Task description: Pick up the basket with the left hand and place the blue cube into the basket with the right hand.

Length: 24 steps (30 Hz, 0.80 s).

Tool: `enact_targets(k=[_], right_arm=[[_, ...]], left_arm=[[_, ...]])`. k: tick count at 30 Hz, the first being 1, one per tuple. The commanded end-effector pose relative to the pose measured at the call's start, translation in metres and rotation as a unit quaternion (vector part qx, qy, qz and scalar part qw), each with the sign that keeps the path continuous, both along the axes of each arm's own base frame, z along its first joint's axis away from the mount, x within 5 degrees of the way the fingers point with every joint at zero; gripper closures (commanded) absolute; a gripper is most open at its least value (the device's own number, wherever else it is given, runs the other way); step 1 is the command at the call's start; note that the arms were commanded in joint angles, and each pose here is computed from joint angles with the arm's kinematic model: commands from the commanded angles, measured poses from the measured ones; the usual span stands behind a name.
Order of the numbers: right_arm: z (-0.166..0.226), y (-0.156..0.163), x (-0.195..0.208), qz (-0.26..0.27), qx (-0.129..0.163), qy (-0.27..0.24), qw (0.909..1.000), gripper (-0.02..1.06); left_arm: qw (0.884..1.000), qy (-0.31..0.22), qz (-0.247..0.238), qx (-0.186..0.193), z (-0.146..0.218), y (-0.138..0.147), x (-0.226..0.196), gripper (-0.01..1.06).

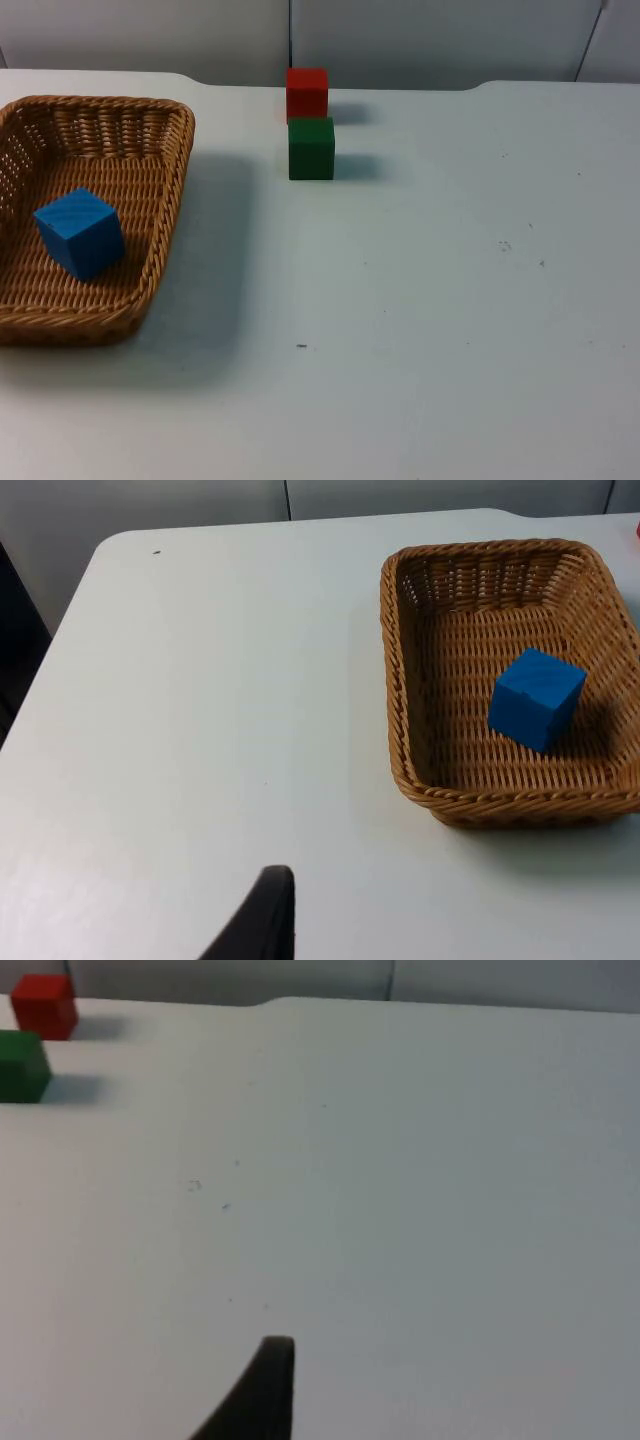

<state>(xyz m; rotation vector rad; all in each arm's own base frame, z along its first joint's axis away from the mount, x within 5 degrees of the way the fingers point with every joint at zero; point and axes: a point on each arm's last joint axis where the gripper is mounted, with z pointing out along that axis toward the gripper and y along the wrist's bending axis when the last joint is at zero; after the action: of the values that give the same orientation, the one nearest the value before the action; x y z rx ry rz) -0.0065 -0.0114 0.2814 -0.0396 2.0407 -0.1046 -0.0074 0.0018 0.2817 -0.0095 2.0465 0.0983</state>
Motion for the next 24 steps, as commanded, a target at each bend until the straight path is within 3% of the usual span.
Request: enact_targets(k=[1, 5, 24], right_arm=[[-0.0028, 0.0006, 0.0003, -0.022, -0.001, 0.001, 0.9998, 0.0], [-0.0028, 0.0009, -0.0003, -0.047, -0.001, 0.001, 0.9989, 0.0], [-0.0028, 0.0009, -0.0003, -0.047, -0.001, 0.001, 0.9989, 0.0]], left_arm=[[1.0, 0.0, -0.002, 0.0, -0.0018, 0.0004, 0.0001, 0.0], [1.0, 0.0, -0.002, 0.0, -0.0018, 0.0004, 0.0001, 0.0], [1.0, 0.0, -0.002, 0.0, -0.0018, 0.0004, 0.0001, 0.0]])
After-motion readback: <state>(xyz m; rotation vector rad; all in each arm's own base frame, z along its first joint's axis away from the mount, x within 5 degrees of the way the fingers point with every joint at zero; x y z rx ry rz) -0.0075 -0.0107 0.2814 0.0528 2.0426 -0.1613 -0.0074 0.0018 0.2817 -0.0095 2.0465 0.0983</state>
